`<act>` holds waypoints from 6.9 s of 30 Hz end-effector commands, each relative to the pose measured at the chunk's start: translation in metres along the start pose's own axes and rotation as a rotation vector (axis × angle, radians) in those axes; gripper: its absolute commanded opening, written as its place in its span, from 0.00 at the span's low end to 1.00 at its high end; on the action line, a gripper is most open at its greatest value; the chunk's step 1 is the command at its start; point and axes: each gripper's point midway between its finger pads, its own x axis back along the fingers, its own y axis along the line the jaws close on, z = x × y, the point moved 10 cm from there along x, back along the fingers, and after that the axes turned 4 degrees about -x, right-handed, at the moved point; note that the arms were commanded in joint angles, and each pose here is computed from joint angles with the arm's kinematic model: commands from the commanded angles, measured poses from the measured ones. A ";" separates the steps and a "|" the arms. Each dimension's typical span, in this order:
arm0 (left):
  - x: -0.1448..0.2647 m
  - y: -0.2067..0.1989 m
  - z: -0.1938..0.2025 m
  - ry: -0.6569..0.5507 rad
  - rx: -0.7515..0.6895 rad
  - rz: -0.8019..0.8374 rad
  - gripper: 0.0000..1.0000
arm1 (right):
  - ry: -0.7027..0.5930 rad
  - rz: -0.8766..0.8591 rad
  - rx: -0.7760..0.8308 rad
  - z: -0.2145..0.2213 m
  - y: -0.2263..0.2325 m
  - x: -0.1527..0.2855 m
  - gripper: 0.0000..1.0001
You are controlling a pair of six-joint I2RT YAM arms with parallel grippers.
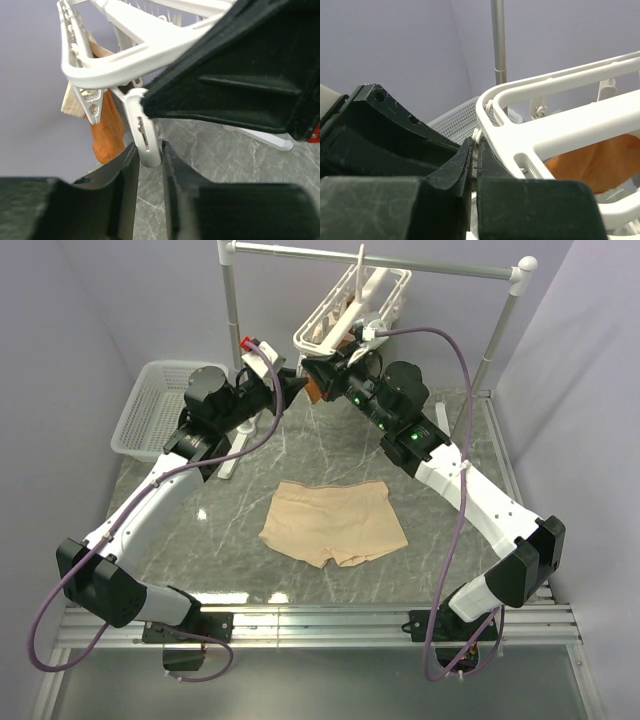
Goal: Clip the underwear to the hanger
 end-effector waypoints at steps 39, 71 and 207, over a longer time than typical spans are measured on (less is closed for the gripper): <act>-0.011 0.007 0.004 -0.091 0.282 0.012 0.50 | -0.080 -0.061 -0.202 -0.031 -0.016 0.026 0.00; -0.078 0.020 0.026 -0.363 0.194 0.168 0.63 | -0.029 -0.043 -0.189 -0.036 -0.035 0.039 0.00; -0.022 -0.008 0.002 -0.366 -0.103 -0.264 0.00 | 0.140 0.238 -0.508 -0.042 0.009 -0.002 0.67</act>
